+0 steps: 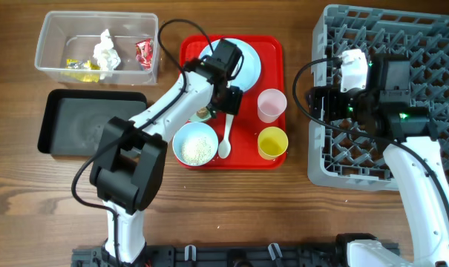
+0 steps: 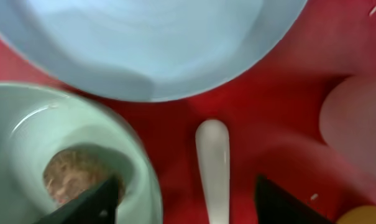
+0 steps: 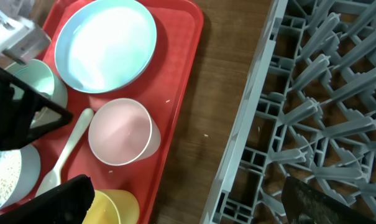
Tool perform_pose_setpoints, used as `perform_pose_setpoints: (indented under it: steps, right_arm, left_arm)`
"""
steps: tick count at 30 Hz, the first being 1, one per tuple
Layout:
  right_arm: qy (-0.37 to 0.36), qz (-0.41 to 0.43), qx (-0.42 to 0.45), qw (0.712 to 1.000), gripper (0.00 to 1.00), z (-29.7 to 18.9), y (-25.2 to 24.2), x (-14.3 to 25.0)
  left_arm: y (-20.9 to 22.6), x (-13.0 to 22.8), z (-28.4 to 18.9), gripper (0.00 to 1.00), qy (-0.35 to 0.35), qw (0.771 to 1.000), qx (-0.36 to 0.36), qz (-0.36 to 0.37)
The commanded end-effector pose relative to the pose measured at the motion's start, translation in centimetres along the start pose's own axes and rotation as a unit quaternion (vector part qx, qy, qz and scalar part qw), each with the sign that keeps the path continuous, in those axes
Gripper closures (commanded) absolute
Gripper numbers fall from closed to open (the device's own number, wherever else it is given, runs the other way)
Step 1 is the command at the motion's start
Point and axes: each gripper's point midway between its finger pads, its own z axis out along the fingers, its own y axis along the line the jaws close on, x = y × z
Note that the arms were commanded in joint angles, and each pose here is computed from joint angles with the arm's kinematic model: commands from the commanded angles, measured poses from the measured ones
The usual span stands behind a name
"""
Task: Sort waste into correct bins and load items into the dishwasher rack
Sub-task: 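Grasp the green bowl with the brown food ball, left gripper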
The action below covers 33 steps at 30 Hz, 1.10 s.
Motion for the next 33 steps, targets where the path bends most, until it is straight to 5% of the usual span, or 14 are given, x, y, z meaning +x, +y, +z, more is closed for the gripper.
perform_pose_setpoints:
  steps: [1,5,8,12,17,20,25,29,33]
  right_arm:
    - [-0.007,0.006,-0.006,1.0,0.0,-0.2,0.2,-0.6]
    - [-0.006,0.006,-0.006,1.0,0.0,-0.2,0.2,-0.6]
    - [-0.006,0.006,-0.006,1.0,0.0,-0.2,0.2,-0.6]
    - [-0.005,0.006,-0.006,1.0,0.01,-0.2,0.2,-0.5]
    - [-0.004,0.006,-0.006,1.0,0.0,-0.2,0.2,-0.5]
    - [-0.005,0.006,-0.006,1.0,0.0,-0.2,0.2,-0.5]
    - [-0.005,0.007,-0.006,1.0,0.0,-0.2,0.2,-0.5]
    - [-0.005,0.006,-0.006,1.0,0.0,-0.2,0.2,-0.5]
    - [-0.006,0.006,-0.006,1.0,0.0,-0.2,0.2,-0.6]
  left_arm:
    - [0.1,0.6,1.4,0.43,-0.005,1.0,0.007,-0.011]
    - [0.3,1.2,2.4,0.68,-0.004,1.0,0.007,-0.012]
    - [0.4,1.5,2.5,0.96,-0.002,1.0,0.004,-0.011]
    - [0.3,0.9,1.7,0.96,-0.011,1.0,0.007,-0.012]
    - [0.0,-2.3,-7.9,0.96,-0.097,0.995,0.027,-0.023]
    - [3.4,-1.3,-12.8,0.96,-0.11,0.991,0.018,-0.078]
    - [13.9,5.1,-13.7,0.96,-0.006,0.978,-0.033,-0.205]
    - [18.3,9.6,-11.3,0.96,0.011,0.956,0.134,-0.261]
    - [23.2,10.6,-13.5,0.96,-0.118,0.905,0.273,-0.304]
